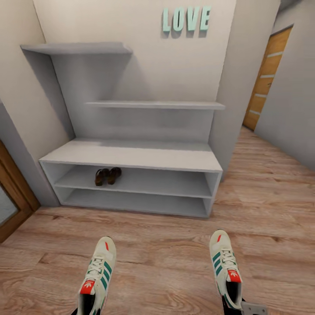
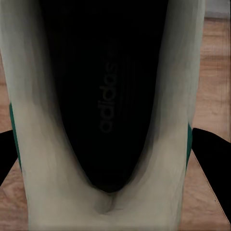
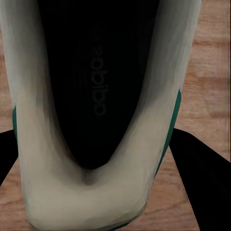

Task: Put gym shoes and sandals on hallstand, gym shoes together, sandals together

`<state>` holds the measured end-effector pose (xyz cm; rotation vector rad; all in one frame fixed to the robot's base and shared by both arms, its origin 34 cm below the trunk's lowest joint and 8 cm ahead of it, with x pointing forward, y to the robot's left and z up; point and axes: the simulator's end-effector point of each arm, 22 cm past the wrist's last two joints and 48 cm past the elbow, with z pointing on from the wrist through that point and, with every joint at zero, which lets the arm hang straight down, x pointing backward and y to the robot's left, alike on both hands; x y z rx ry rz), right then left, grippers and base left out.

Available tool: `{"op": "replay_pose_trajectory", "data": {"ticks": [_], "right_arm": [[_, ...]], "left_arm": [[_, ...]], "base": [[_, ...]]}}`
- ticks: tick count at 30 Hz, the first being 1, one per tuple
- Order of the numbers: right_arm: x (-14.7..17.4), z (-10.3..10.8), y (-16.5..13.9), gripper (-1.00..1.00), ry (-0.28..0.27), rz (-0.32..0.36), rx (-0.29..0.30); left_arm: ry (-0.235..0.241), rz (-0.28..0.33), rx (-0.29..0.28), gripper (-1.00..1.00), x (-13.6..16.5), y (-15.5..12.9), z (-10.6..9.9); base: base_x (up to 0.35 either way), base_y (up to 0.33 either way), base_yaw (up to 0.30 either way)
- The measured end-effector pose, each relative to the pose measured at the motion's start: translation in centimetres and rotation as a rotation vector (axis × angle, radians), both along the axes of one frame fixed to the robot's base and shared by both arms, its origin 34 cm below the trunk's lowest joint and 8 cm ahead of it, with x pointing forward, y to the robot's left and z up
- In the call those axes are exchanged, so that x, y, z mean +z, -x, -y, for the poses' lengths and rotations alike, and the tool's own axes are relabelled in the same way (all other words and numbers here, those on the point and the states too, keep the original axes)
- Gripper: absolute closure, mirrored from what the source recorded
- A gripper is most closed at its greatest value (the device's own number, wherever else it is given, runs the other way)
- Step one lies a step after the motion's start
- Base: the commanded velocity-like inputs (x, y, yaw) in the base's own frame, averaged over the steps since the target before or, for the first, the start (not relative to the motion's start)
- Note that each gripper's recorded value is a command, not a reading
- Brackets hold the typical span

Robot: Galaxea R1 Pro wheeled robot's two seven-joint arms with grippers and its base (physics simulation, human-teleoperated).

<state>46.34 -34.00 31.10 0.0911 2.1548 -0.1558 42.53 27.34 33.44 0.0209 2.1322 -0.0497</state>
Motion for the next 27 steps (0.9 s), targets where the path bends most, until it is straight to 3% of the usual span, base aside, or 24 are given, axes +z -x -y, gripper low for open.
{"op": "replay_pose_trajectory", "data": {"ticks": [14,27], "right_arm": [[0.01,0.09,0.0,1.0,0.001,0.0,-0.001],[0.09,0.43,-0.06,1.0,0.007,0.0,0.004]], "left_arm": [[0.0,0.001,0.0,1.0,0.02,-0.02,0.0],[0.002,-0.001,0.0,1.0,-0.03,0.02,0.14]], "base": [[0.0,0.0,-0.255],[0.0,0.0,-0.025]]}}
